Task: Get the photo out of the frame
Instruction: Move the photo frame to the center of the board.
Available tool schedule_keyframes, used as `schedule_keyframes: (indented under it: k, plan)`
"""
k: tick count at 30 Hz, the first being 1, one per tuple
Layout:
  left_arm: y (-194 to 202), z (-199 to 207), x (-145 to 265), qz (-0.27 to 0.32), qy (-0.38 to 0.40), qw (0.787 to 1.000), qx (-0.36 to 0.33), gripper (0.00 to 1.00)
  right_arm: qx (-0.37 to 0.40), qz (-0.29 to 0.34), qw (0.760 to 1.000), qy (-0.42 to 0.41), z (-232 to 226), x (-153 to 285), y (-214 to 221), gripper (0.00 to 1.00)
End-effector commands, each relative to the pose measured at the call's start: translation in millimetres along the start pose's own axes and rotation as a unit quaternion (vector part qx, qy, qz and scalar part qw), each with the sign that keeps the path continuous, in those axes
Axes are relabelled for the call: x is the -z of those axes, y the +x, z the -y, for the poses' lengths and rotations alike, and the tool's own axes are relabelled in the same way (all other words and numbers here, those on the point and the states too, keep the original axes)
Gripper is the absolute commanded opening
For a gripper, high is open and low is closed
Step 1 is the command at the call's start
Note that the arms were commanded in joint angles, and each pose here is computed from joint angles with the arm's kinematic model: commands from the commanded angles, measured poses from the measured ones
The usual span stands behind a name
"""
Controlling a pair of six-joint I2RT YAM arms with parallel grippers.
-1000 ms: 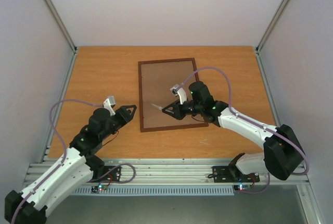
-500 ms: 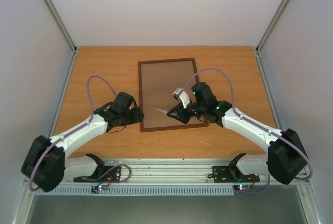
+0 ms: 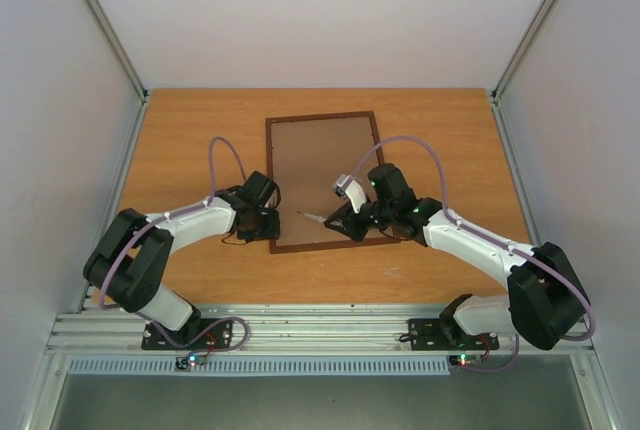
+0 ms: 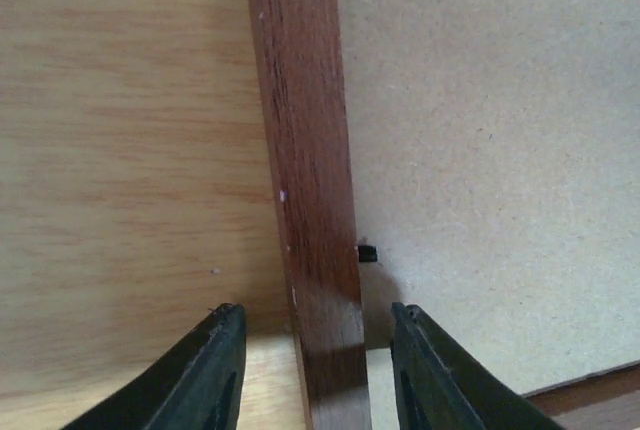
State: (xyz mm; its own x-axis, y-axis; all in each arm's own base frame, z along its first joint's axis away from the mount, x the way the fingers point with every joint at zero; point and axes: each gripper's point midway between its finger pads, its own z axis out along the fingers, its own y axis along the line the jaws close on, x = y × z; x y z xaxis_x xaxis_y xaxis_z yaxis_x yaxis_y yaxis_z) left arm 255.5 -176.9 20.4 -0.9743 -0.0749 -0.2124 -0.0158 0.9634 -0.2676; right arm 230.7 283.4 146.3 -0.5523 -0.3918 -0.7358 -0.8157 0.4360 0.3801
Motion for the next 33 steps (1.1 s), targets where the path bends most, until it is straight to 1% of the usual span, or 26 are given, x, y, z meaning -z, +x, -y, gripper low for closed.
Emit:
schedule_keyframes:
  k: [1, 7, 10, 12, 15, 19, 24, 30, 33]
  plan:
    - [7, 4, 2, -0.015, -0.003, 1.0, -0.026, 0.38, 0.011, 0.01, 1.0, 0.01, 7, -3, 2, 0.01]
    - [20, 5, 2, -0.029, -0.002, 0.999, -0.043, 0.23, 0.007, 0.011, 1.0, 0.004, 6, -5, 5, 0.01]
    - [27, 9, 4, -0.028, -0.004, 0.998, -0.063, 0.19, 0.004, 0.01, 1.0, 0.0, 4, -4, 6, 0.01]
    - [31, 12, 6, -0.026, 0.0, 0.997, -0.078, 0.18, 0.002, 0.008, 1.0, -0.004, 3, -4, 8, 0.01]
    - [39, 17, 9, -0.026, 0.013, 0.995, -0.091, 0.13, 0.0, -0.002, 1.0, -0.015, 0, -5, 11, 0.01]
    - [48, 15, 13, -0.021, 0.024, 0.995, -0.099, 0.11, -0.004, -0.018, 0.999, -0.034, -5, -7, 15, 0.01]
    - [58, 10, 19, -0.014, 0.037, 0.996, -0.086, 0.11, -0.01, -0.038, 0.998, -0.056, -15, -9, 19, 0.01]
    - [67, 8, 19, -0.006, 0.059, 0.997, -0.049, 0.13, -0.032, -0.073, 0.994, -0.07, -21, -20, 34, 0.01]
    - [71, 6, 18, -0.003, 0.068, 0.997, -0.036, 0.16, -0.03, -0.089, 0.993, -0.078, -25, -29, 40, 0.01]
